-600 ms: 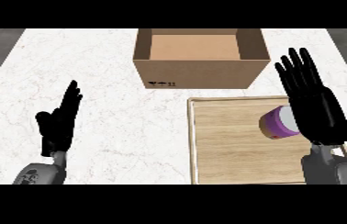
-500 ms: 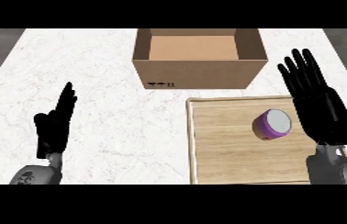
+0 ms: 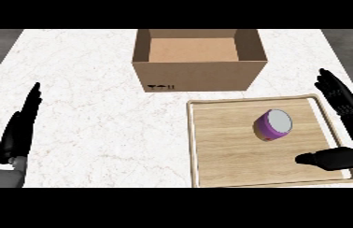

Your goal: Pick the can from the tray and place it in the cardboard box

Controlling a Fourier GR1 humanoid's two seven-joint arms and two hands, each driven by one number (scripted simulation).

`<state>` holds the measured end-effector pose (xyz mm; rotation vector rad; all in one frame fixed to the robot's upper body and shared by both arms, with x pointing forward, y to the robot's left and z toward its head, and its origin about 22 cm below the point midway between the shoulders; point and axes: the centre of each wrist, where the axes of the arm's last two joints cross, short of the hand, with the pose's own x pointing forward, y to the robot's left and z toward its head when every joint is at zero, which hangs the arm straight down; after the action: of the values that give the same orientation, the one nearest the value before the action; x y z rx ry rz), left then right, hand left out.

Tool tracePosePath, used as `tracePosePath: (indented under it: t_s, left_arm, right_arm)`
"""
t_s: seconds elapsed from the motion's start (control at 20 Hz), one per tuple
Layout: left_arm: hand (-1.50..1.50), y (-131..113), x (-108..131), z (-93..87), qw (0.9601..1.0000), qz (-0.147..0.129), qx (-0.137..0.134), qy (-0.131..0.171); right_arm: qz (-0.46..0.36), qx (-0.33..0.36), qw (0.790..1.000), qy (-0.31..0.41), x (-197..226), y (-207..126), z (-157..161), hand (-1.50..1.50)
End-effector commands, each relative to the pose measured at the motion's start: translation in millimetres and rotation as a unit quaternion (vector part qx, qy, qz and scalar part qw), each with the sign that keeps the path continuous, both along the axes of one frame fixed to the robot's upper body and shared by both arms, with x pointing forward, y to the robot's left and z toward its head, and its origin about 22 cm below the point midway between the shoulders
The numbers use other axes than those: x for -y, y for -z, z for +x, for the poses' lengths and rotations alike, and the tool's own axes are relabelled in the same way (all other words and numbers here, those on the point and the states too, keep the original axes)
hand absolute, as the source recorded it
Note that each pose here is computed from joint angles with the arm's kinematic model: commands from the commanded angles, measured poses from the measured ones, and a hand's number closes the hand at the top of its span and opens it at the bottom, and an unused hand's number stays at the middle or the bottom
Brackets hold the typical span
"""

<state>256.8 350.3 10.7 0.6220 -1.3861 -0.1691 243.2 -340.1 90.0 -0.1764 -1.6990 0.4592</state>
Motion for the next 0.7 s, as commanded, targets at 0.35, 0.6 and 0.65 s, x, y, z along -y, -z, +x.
tracePosePath:
  t_s: [0.35, 0.6, 0.65]
  left_arm:
    - [0.0, -10.0, -9.5, 6.2, 0.9998, 0.014, -0.011, 0.005]
    - [0.0, -11.6, -11.4, 10.2, 0.9996, 0.024, -0.011, 0.005]
    - [0.0, -10.0, -4.7, 5.5, 0.9997, 0.022, -0.01, 0.006]
  right_arm:
    - [-0.02, 0.092, 0.995, -0.035, 82.2, 36.1, -13.2, -1.5]
    - [-0.205, 0.024, 0.975, -0.081, 89.8, -7.3, -3.1, -1.5]
    - [-0.214, 0.007, 0.973, -0.083, 87.9, -3.7, -1.4, -1.5]
